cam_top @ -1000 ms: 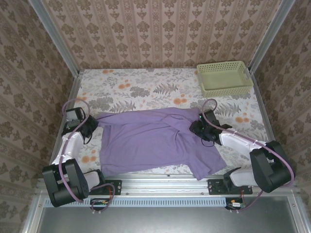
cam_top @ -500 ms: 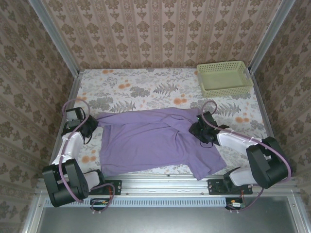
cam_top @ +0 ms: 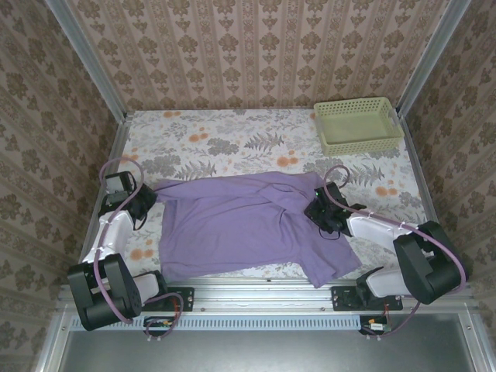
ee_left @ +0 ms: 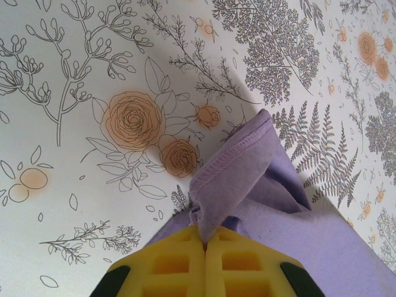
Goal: Fold the inside-out t-shirt
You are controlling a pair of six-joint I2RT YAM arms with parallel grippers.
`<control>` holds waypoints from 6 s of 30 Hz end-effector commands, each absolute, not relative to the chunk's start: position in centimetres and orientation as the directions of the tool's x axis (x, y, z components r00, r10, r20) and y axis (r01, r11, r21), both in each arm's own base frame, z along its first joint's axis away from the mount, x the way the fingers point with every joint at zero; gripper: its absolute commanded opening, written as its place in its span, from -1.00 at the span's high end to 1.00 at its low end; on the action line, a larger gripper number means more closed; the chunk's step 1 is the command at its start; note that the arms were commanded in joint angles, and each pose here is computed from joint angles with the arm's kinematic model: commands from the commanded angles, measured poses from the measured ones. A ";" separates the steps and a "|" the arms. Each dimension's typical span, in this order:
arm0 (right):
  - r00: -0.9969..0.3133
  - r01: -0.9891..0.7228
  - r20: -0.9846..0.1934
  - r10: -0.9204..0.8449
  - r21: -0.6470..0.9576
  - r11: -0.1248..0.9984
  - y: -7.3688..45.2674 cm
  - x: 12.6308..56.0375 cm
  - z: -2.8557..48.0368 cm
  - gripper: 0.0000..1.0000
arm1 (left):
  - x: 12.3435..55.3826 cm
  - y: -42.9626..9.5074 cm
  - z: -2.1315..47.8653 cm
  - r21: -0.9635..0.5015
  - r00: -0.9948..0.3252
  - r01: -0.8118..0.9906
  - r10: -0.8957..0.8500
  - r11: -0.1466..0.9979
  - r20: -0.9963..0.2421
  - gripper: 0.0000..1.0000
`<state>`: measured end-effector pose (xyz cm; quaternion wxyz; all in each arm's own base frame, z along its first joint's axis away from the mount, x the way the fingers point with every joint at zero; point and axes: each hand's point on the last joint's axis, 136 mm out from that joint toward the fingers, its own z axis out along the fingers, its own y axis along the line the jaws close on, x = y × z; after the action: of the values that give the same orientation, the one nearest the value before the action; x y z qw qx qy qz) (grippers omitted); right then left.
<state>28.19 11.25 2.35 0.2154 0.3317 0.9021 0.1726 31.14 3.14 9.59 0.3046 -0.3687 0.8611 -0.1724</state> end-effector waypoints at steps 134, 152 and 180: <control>-0.360 -0.078 -0.933 0.012 0.043 0.996 14.8 67.1 29.1 1.00 | 55.1 6.1 15.9 -0.320 -0.705 -0.263 -0.408 0.910 -0.580 1.00; -0.452 0.043 -0.869 0.200 0.203 0.978 10.9 55.6 25.6 1.00 | 48.2 7.1 14.6 -0.398 -0.662 -0.382 -0.547 0.834 -0.512 1.00; -0.579 0.148 -0.728 0.367 0.348 0.926 8.0 41.0 16.3 0.03 | 34.6 6.7 8.4 -0.395 -0.544 -0.623 -0.737 0.675 -0.400 -0.10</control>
<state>40.40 7.97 12.52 0.3907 0.1445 0.9016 0.1162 33.79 5.79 5.57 0.2298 -0.3768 0.8908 -0.1083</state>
